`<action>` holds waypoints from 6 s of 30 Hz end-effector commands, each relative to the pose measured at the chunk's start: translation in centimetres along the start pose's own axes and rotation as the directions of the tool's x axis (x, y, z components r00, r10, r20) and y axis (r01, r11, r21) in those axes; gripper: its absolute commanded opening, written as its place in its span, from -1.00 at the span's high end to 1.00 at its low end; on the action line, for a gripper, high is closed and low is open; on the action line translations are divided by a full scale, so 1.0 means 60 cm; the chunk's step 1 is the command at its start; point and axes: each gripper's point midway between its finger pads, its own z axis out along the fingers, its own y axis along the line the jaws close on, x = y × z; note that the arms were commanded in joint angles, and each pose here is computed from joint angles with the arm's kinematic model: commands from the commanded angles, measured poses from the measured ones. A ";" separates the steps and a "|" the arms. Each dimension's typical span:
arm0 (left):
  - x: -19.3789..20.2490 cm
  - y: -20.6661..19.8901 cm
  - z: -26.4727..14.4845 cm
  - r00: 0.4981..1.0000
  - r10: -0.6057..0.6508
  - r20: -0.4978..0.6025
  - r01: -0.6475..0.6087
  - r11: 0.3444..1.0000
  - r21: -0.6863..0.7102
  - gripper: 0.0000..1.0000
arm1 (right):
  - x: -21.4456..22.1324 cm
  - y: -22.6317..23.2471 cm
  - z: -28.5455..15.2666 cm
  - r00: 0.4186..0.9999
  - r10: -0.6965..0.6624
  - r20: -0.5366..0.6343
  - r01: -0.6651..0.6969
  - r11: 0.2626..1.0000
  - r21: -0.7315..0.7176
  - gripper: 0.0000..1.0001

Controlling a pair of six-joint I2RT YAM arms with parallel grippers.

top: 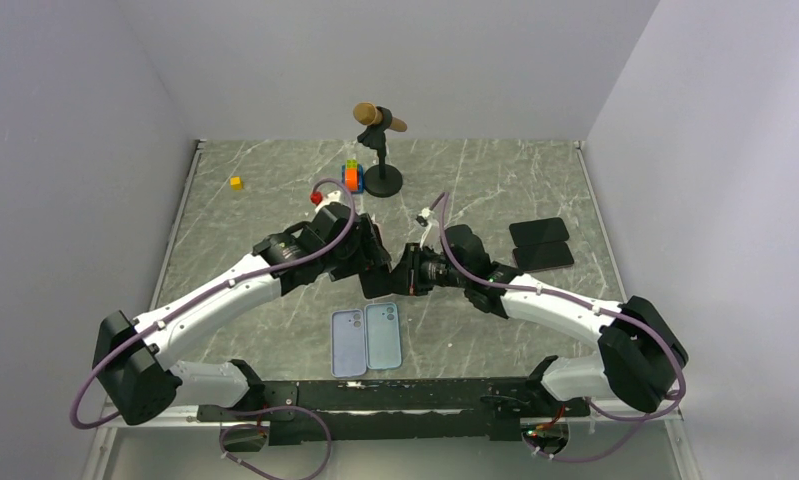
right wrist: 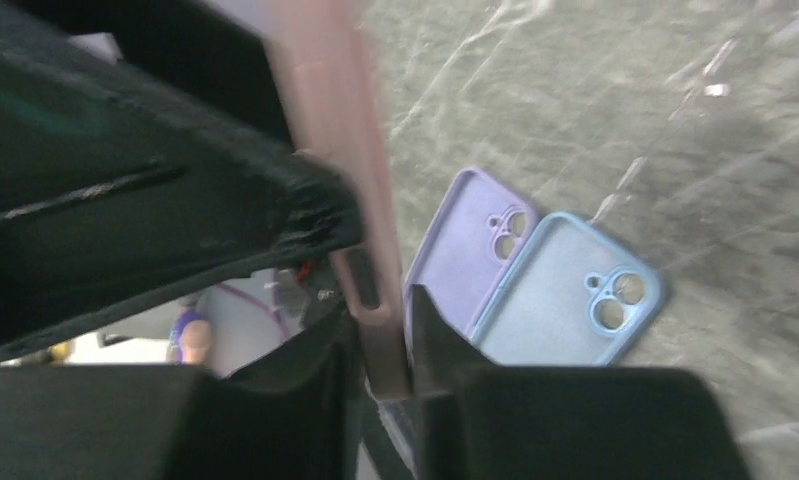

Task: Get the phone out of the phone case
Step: Remove the phone case from the phone.

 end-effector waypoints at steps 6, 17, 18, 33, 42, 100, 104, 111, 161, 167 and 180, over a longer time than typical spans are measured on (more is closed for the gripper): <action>-0.058 -0.060 -0.050 0.997 0.008 0.078 -0.031 0.954 0.298 -0.97 | -0.047 0.065 -0.029 0.995 -0.004 0.097 0.025 0.977 -0.212 1.00; -0.069 -0.049 -0.099 0.981 0.073 0.183 -0.165 0.811 0.562 -0.84 | -0.082 0.099 -0.118 0.992 0.015 0.127 0.046 0.886 -0.461 1.00; -0.069 -0.053 -0.101 0.981 0.065 0.184 -0.163 0.793 0.586 -0.79 | -0.083 0.103 -0.121 0.991 0.005 0.132 0.057 0.884 -0.464 1.00; -0.054 -0.136 -0.148 0.989 0.074 0.131 -0.150 0.447 0.882 0.07 | -0.063 0.172 -0.145 0.988 -0.089 0.125 0.147 0.776 -0.613 1.00; -0.055 -0.140 -0.145 0.989 0.080 0.125 -0.148 0.433 0.889 0.94 | -0.059 0.168 -0.134 0.986 -0.130 0.104 0.166 0.807 -0.567 0.42; -0.016 -0.118 -0.119 0.767 -0.184 -0.614 0.614 0.485 0.622 1.00 | -0.064 0.214 -0.126 0.607 -0.725 0.325 0.780 0.467 -0.416 1.00; -0.021 -0.123 -0.122 0.772 -0.191 -0.607 0.610 0.493 0.620 1.00 | -0.079 0.217 -0.121 0.576 -0.746 0.334 0.805 0.446 -0.391 1.00; -0.026 -0.131 -0.128 0.784 -0.183 -0.593 0.592 0.504 0.628 1.00 | -0.099 0.233 -0.118 0.537 -0.763 0.360 0.832 0.409 -0.375 1.00; -0.096 -0.154 -0.191 0.965 -0.250 0.078 0.016 0.353 0.935 1.00 | -0.114 0.196 -0.126 0.949 -0.162 0.269 0.246 0.916 -0.316 -0.36; -0.083 -0.155 -0.185 0.973 -0.210 0.099 -0.010 0.388 0.921 1.00 | -0.110 0.207 -0.110 0.969 -0.125 0.215 0.202 0.899 -0.388 0.41; -0.049 -0.123 -0.166 0.988 0.147 0.052 -0.120 0.499 0.858 -0.32 | -0.084 0.203 -0.165 0.966 -0.257 0.030 0.231 0.805 -0.546 1.00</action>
